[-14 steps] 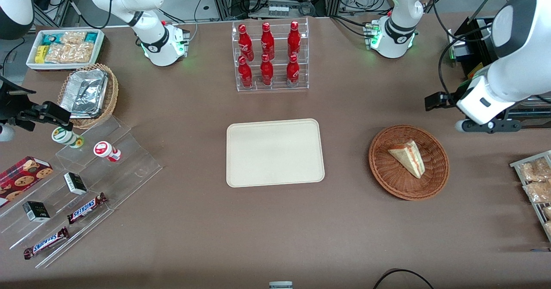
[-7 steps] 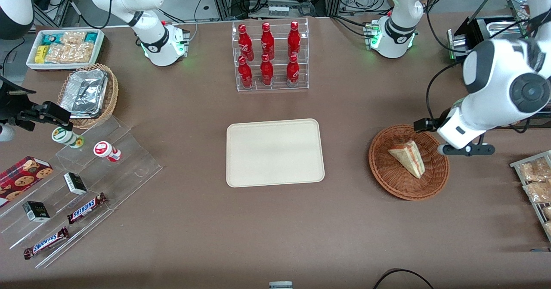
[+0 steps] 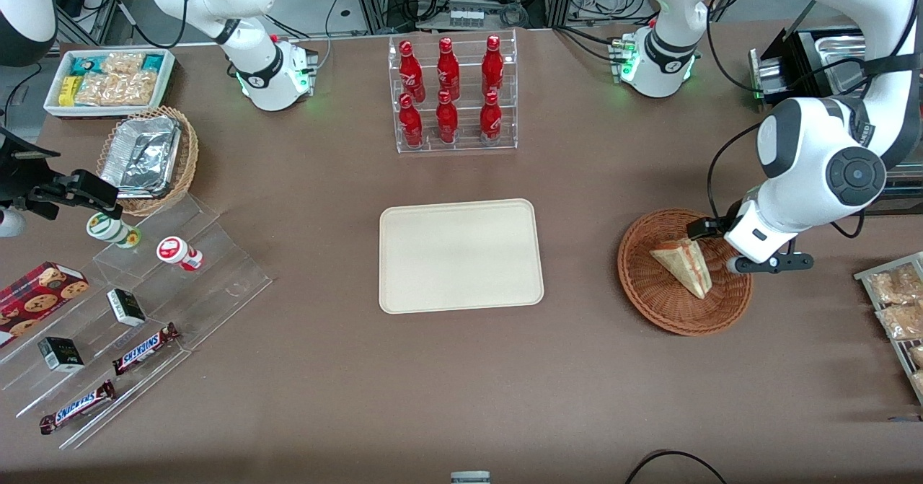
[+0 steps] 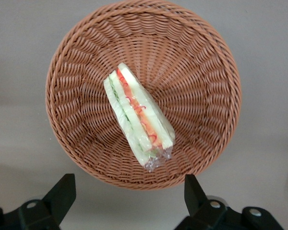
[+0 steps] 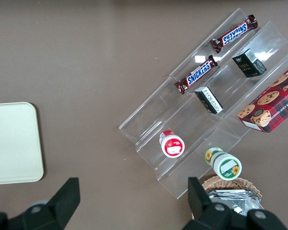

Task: Place sandwich from basket to tray
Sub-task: 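Move the open left gripper over the sandwich and lower it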

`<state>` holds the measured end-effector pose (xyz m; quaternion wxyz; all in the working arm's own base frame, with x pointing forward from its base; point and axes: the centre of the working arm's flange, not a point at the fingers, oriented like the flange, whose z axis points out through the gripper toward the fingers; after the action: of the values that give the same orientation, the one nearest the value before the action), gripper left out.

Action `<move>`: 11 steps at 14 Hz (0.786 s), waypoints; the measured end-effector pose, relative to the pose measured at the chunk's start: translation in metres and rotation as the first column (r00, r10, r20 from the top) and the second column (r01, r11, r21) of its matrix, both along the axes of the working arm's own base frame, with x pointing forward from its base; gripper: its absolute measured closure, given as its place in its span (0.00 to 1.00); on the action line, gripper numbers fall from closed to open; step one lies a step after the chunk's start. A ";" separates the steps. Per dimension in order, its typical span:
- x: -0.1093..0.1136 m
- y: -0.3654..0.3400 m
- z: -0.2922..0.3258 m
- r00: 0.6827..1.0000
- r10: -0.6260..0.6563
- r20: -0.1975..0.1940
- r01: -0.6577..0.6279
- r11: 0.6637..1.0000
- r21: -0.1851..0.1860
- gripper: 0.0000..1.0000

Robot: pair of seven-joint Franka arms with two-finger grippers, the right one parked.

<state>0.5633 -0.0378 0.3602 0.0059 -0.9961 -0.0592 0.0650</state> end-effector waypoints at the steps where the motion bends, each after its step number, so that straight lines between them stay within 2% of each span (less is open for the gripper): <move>1: -0.001 0.000 -0.004 0.998 0.067 0.013 -0.067 0.998 0.007 0.00; 3: -0.003 -0.002 -0.014 0.977 0.211 0.042 -0.212 0.977 0.015 0.00; 6: -0.008 -0.008 -0.030 0.910 0.403 0.103 -0.405 0.914 0.001 0.00; 8: -0.013 -0.010 -0.040 0.888 0.444 0.117 -0.446 0.895 -0.008 0.00; 11: -0.016 -0.010 -0.045 0.884 0.455 0.112 -0.457 0.889 -0.004 0.00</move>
<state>0.5471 -0.0473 0.3150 -0.0017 -0.9562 -0.2924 0.0092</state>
